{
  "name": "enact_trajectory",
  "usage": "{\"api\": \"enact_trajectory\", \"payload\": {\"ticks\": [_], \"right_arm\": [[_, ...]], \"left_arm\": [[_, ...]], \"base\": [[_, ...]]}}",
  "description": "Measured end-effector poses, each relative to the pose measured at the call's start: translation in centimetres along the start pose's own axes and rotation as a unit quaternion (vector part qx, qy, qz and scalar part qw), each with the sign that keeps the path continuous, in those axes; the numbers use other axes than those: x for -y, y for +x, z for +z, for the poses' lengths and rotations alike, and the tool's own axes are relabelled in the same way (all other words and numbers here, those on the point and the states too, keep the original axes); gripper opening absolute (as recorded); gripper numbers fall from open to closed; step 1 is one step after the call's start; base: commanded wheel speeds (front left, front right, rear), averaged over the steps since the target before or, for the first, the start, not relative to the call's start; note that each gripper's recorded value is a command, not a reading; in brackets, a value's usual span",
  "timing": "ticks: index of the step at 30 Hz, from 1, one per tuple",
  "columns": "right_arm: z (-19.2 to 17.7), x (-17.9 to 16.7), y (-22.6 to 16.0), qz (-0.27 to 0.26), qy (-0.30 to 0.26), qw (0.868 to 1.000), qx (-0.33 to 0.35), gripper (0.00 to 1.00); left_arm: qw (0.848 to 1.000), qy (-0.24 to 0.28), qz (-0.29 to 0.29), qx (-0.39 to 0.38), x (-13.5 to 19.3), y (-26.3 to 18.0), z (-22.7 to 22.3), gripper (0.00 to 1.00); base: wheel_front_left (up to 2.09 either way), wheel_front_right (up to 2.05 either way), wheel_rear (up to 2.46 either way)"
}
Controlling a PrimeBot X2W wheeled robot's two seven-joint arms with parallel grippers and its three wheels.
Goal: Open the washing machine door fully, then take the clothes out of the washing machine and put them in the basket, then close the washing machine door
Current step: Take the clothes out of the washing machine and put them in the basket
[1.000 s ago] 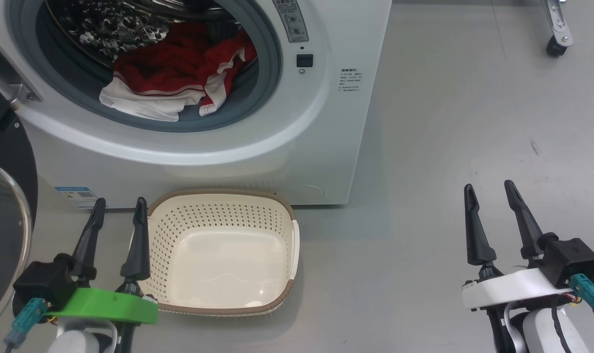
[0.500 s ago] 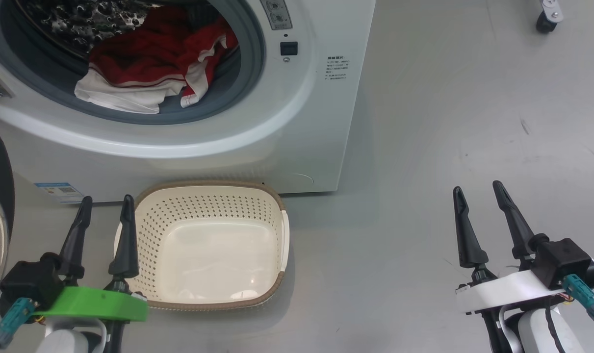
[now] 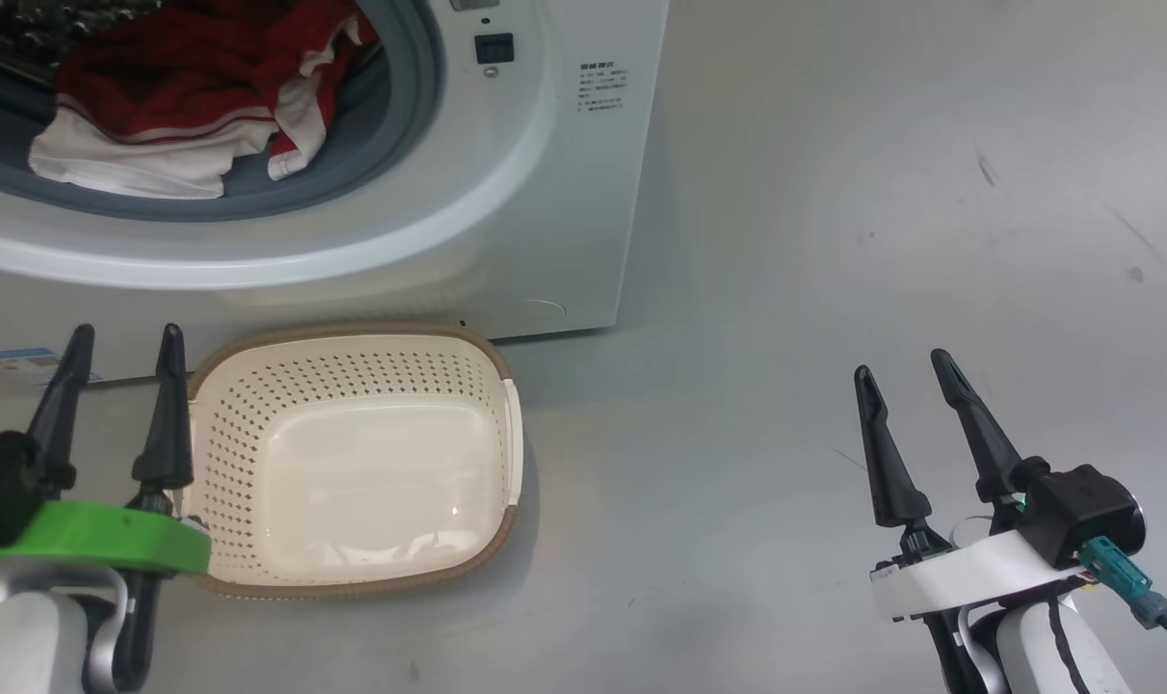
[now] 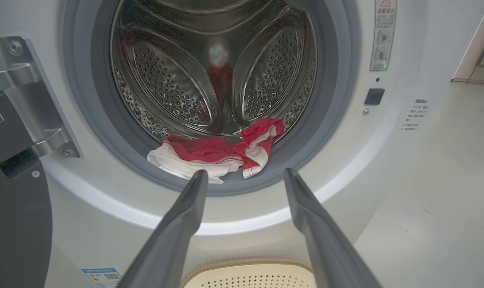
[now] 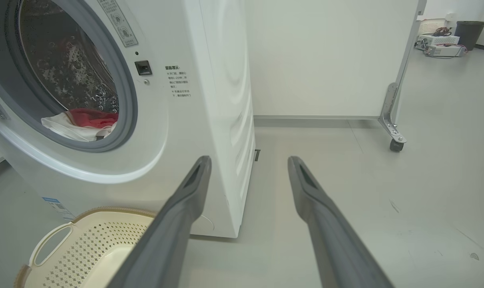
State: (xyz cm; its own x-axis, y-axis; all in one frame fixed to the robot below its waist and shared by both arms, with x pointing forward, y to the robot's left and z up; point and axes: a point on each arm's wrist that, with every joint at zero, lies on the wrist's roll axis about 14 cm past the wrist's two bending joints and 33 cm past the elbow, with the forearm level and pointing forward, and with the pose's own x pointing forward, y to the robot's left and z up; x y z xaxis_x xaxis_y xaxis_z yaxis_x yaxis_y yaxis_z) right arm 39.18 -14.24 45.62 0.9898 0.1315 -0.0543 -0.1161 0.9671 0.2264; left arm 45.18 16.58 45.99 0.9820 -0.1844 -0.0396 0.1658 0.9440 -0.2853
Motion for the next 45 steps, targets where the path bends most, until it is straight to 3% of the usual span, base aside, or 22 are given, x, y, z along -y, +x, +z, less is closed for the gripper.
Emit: {"api": "enact_trajectory", "payload": {"ticks": [8,20,27,40,45], "right_arm": [[-1.0,1.3,-0.2,-0.022,-0.001,1.0,-0.016,1.0],[-2.1,3.5,-0.4,-0.059,-0.007,0.998,-0.035,1.0],[-2.5,4.9,-0.3,-0.083,-0.013,0.996,-0.042,1.0],[-3.2,6.8,-0.7,-0.125,-0.002,0.991,-0.054,1.0],[-3.4,7.3,-0.8,-0.136,-0.003,0.989,-0.057,1.0]], "left_arm": [[0.998,0.015,-0.009,-0.053,-0.4,3.8,-2.1,1.0],[0.988,0.082,-0.018,-0.127,-1.8,11.5,-4.3,1.0],[0.97,0.146,-0.001,-0.196,-4.5,14.5,-7.0,1.0],[0.933,0.213,0.002,-0.289,-6.3,18.0,-11.7,1.0],[0.926,0.222,-0.007,-0.304,-5.9,19.2,-12.7,1.0]], "base": [[0.0,0.0,0.0],[0.0,0.0,0.0],[0.0,0.0,0.0],[0.0,0.0,0.0],[0.0,0.0,0.0]]}}
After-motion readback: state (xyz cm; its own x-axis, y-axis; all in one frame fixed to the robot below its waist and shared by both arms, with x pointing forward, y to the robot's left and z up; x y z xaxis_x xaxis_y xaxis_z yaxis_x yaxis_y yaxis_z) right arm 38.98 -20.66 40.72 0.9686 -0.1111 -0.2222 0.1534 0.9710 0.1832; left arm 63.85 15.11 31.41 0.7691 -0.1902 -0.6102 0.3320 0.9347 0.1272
